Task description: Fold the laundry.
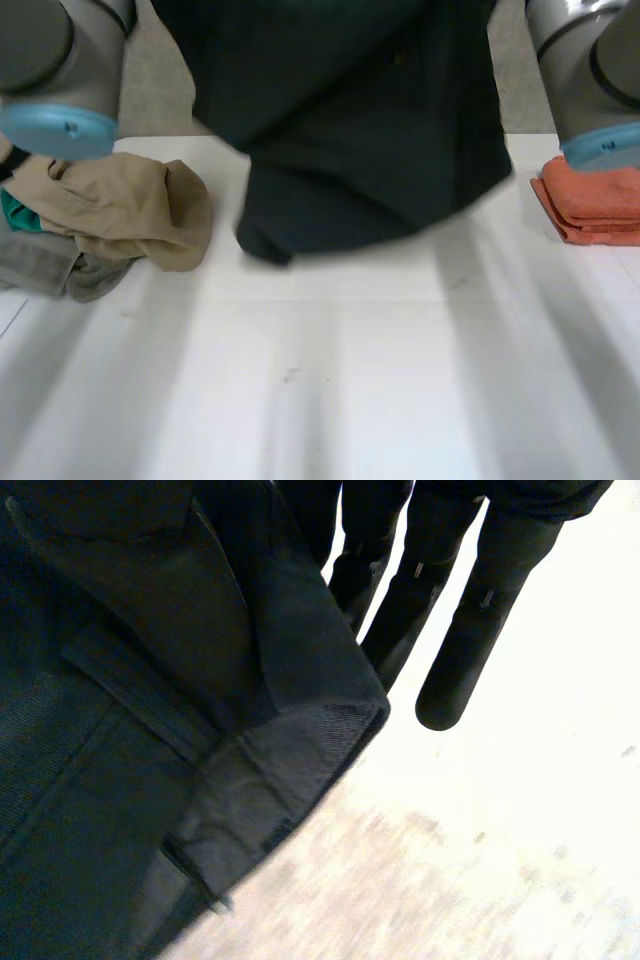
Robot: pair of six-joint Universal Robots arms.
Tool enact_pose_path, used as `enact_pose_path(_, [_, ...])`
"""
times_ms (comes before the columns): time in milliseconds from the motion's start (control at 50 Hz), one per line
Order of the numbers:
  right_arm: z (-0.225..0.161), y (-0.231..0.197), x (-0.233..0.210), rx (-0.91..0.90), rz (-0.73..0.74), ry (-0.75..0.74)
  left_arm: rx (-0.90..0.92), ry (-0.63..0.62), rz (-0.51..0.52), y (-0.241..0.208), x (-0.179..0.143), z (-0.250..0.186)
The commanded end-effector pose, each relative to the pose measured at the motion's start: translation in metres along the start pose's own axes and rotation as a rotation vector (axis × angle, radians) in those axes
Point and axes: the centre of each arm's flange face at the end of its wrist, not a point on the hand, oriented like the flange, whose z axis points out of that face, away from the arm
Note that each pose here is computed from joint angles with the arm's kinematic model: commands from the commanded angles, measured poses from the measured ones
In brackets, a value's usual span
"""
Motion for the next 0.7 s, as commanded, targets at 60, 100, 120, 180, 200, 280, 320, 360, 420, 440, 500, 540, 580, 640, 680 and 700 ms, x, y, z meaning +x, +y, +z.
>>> enact_pose_path(60, [0.000,0.001,0.005,0.033,-0.003,-0.009,0.025,0.007,0.023,-0.021,-0.011,-0.018])
enact_pose_path(100, [-0.007,0.013,0.004,-0.022,-0.003,-0.038,-0.028,0.017,0.029,-0.011,-0.012,-0.028])
enact_pose_path(120, [-0.017,0.027,0.000,-0.088,0.003,-0.073,-0.095,0.036,0.038,0.005,-0.012,-0.041])
enact_pose_path(180, [-0.045,0.058,-0.010,-0.241,0.024,-0.168,-0.247,0.087,0.048,0.038,-0.010,-0.072])
enact_pose_path(200, [-0.053,0.065,-0.013,-0.280,0.031,-0.188,-0.292,0.098,0.050,0.049,-0.010,-0.082])
enact_pose_path(280, [-0.101,0.106,-0.032,-0.486,0.068,-0.318,-0.496,0.149,0.088,0.093,-0.011,-0.130])
enact_pose_path(320, [-0.132,0.127,-0.042,-0.592,0.068,-0.388,-0.613,0.183,0.117,0.114,-0.010,-0.160])
enact_pose_path(360, [-0.157,0.145,-0.047,-0.677,0.042,-0.443,-0.711,0.214,0.140,0.130,-0.010,-0.184])
enact_pose_path(420, [-0.183,0.158,-0.048,-0.761,0.000,-0.485,-0.825,0.264,0.165,0.141,-0.005,-0.210])
enact_pose_path(440, [-0.189,0.160,-0.049,-0.781,-0.006,-0.496,-0.851,0.275,0.173,0.143,-0.004,-0.216])
enact_pose_path(500, [-0.205,0.162,-0.050,-0.845,-0.022,-0.526,-0.938,0.301,0.199,0.149,-0.002,-0.229])
enact_pose_path(540, [-0.213,0.160,-0.050,-0.893,-0.016,-0.528,-0.982,0.311,0.209,0.152,-0.002,-0.235])
enact_pose_path(580, [-0.217,0.158,-0.050,-0.923,-0.016,-0.522,-1.002,0.319,0.212,0.152,-0.001,-0.237])
enact_pose_path(640, [-0.222,0.152,-0.047,-0.976,-0.032,-0.491,-1.043,0.341,0.227,0.151,0.000,-0.243])
enact_pose_path(680, [-0.225,0.147,-0.043,-1.006,-0.057,-0.450,-1.073,0.352,0.249,0.148,-0.001,-0.246])
enact_pose_path(700, [-0.226,0.142,-0.040,-1.011,-0.077,-0.423,-1.080,0.351,0.259,0.145,-0.003,-0.246])
